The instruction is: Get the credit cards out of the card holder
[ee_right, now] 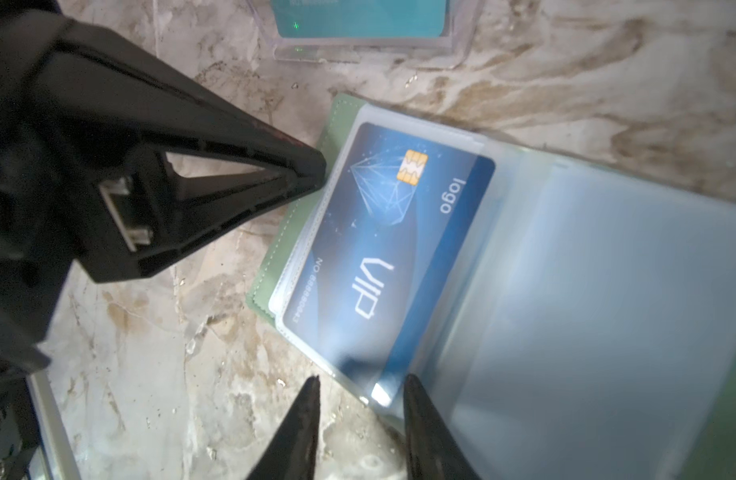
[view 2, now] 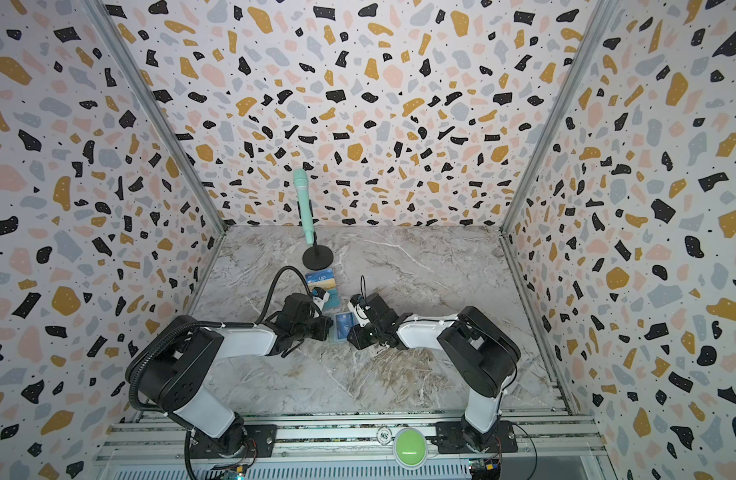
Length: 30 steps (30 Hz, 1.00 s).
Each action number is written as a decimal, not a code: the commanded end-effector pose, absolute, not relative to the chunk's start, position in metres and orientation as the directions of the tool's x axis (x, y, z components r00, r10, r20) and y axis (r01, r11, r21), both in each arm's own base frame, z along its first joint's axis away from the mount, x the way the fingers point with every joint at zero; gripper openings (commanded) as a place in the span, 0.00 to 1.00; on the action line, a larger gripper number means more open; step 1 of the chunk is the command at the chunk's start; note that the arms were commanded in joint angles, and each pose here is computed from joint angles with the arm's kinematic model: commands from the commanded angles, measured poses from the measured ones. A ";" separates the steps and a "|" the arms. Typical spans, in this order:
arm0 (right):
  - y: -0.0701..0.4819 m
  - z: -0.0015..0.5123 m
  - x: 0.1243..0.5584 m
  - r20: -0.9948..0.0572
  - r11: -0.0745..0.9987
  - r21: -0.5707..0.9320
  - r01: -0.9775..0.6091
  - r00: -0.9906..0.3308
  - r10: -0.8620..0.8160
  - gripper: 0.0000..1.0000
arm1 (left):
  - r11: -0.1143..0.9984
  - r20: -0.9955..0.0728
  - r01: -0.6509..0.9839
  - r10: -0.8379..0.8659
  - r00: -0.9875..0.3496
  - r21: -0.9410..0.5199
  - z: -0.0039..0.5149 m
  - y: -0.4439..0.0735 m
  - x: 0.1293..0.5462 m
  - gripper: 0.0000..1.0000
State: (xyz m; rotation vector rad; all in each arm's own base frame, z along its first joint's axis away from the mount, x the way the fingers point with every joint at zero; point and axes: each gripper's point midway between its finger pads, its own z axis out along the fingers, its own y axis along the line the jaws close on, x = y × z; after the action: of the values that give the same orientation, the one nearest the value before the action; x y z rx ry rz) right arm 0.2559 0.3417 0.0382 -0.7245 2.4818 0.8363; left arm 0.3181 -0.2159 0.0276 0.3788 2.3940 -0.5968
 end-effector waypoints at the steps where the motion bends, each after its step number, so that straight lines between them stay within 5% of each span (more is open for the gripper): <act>1: 0.344 0.057 0.254 -0.558 0.668 0.437 -0.602 -0.764 -0.324 0.35 | 0.858 -0.680 0.419 0.118 -0.724 -0.297 0.042 -0.214 0.321 0.00; 10: 0.336 0.061 0.277 -0.540 0.699 0.447 -0.559 -0.791 -0.287 0.39 | 0.829 -0.662 0.450 0.135 -0.737 -0.332 0.044 -0.222 0.313 0.00; 30: 0.354 0.051 0.286 -0.435 0.544 0.660 -0.518 -0.854 -0.285 0.42 | 0.845 -0.616 0.447 0.191 -0.764 -0.293 0.018 -0.216 0.308 0.00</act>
State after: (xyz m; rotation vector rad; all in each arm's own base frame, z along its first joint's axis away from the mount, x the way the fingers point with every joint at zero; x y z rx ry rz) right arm 0.2874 0.3451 0.0421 -0.6578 2.5268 1.1422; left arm 0.3107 -0.2182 0.0231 0.4315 2.4131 -0.6150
